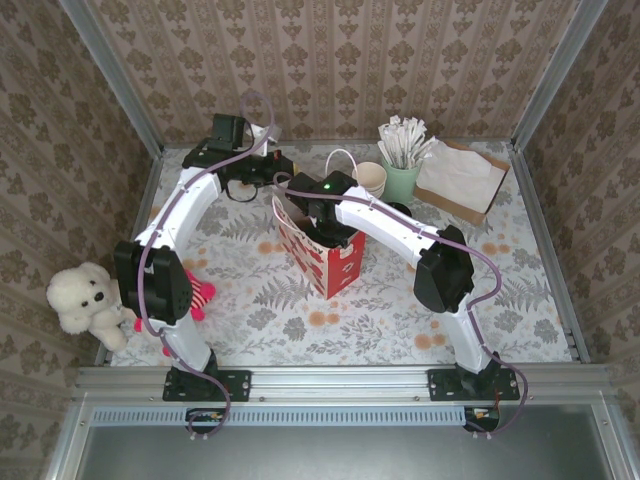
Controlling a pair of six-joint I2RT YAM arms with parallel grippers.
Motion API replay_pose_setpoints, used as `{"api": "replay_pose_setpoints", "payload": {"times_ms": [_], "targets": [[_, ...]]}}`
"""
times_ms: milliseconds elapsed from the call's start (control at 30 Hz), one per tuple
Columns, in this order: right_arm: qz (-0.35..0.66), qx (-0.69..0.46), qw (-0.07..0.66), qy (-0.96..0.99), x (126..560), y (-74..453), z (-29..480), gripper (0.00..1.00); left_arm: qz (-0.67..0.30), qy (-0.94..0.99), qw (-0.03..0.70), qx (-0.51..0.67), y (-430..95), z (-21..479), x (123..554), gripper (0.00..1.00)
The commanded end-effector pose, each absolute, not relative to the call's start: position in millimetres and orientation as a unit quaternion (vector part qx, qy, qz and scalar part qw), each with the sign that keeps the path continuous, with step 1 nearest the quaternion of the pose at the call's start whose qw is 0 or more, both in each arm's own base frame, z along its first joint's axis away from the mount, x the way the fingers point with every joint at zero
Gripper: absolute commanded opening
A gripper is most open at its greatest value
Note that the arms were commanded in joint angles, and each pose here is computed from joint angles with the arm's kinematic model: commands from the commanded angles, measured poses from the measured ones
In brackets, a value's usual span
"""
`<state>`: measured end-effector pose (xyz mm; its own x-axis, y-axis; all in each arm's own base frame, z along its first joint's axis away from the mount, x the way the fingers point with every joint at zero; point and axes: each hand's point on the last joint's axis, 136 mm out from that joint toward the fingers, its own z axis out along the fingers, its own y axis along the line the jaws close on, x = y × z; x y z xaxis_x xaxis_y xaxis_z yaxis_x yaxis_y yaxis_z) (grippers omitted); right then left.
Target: Pack the takeout coffee
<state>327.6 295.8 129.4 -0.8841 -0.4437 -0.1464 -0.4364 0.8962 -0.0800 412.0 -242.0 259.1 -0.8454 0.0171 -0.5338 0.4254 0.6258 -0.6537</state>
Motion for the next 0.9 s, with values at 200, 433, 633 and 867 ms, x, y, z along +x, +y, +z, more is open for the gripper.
{"api": "replay_pose_setpoints", "payload": {"times_ms": [200,433,633,867], "targets": [[-0.018,-0.220,0.047,0.974,320,295,112,0.49,-0.427,0.860,0.248,0.129,-246,265,416,0.00],[-0.017,-0.219,0.050,0.974,320,295,116,0.49,-0.427,0.859,0.249,0.128,-246,266,417,0.00],[-0.018,-0.216,0.050,0.975,319,293,118,0.49,-0.427,0.859,0.250,0.129,-247,266,417,0.00],[-0.019,-0.215,0.049,0.975,317,292,120,0.49,-0.428,0.859,0.249,0.128,-246,266,417,0.00]]}}
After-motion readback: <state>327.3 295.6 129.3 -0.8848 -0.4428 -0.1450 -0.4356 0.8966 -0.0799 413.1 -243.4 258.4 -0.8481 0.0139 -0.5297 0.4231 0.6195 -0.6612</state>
